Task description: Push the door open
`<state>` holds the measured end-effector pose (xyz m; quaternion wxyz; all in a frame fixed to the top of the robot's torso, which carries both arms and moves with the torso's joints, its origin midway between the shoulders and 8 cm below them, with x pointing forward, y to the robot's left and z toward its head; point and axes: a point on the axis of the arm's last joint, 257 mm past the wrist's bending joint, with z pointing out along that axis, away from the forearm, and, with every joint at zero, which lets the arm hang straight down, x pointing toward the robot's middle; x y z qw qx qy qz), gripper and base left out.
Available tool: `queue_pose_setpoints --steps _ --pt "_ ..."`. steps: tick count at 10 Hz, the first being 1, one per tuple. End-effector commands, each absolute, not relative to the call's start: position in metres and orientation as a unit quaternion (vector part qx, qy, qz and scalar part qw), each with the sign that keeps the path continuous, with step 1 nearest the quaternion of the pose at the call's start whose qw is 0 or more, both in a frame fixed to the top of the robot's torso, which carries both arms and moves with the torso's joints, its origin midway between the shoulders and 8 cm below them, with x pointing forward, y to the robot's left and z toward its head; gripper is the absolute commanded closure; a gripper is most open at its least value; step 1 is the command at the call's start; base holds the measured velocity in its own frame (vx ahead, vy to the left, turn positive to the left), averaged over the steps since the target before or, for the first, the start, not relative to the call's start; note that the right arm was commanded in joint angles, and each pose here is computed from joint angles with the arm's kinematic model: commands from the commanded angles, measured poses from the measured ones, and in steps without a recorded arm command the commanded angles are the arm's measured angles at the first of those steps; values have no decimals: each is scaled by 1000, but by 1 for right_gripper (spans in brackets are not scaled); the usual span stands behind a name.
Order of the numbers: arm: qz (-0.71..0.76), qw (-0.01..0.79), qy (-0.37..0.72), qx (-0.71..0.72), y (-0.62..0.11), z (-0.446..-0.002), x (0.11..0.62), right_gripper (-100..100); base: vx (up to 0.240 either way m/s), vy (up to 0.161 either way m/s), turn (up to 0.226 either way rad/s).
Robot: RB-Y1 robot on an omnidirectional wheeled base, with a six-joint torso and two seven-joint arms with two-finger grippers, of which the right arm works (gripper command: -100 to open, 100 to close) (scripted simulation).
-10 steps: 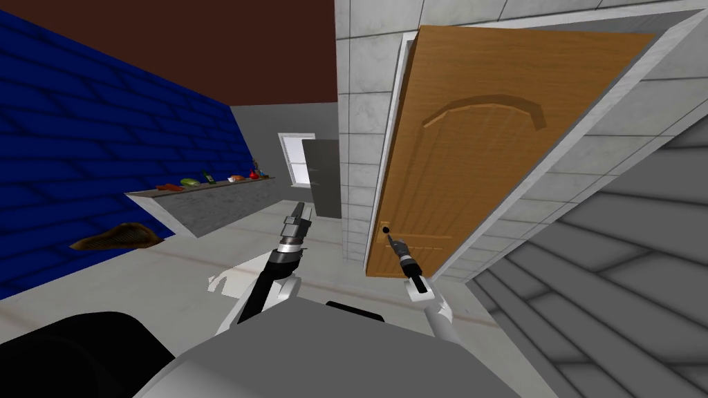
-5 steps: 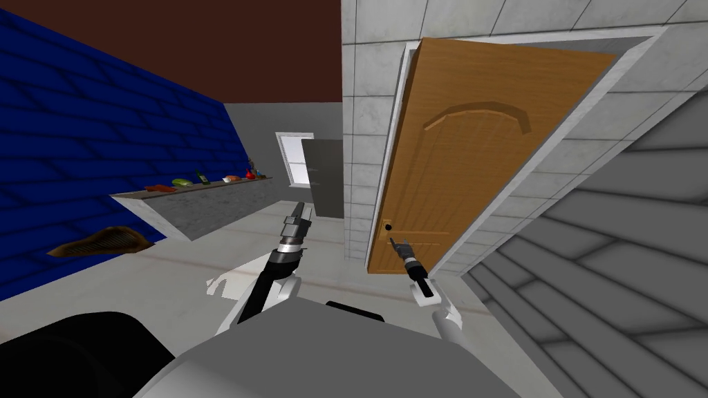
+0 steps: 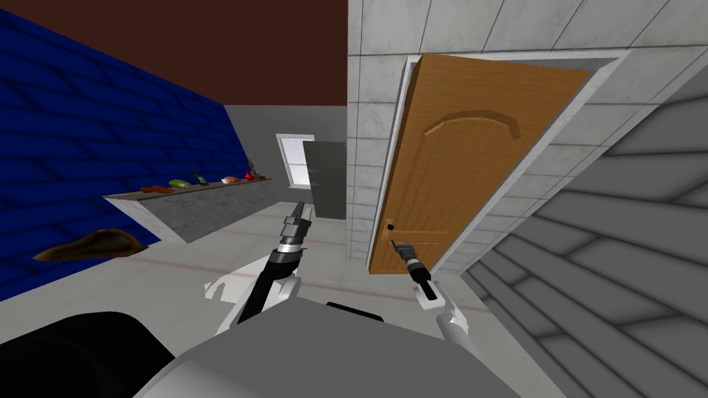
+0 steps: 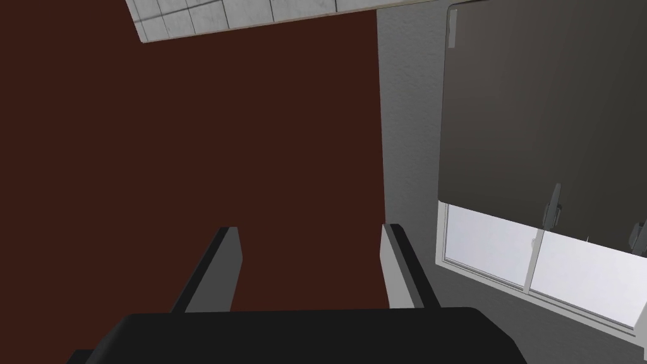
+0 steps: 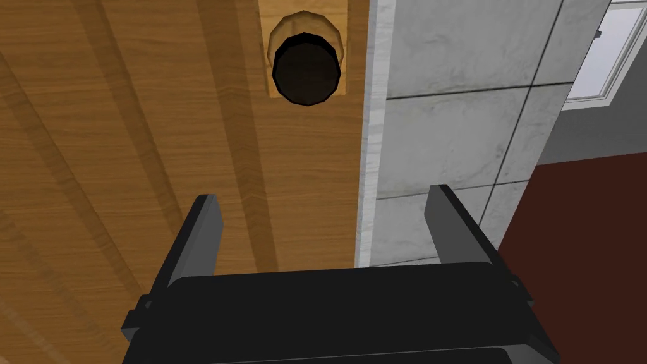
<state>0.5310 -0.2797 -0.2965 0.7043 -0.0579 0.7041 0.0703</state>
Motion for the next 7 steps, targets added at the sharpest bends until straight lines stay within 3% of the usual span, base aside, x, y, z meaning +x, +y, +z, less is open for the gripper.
queue_pose_setpoints --steps 1,7 --pt "69 705 704 -58 -280 -296 532 -100 189 7 15" --pt "62 706 703 -53 -283 -296 535 -100 198 29 27"
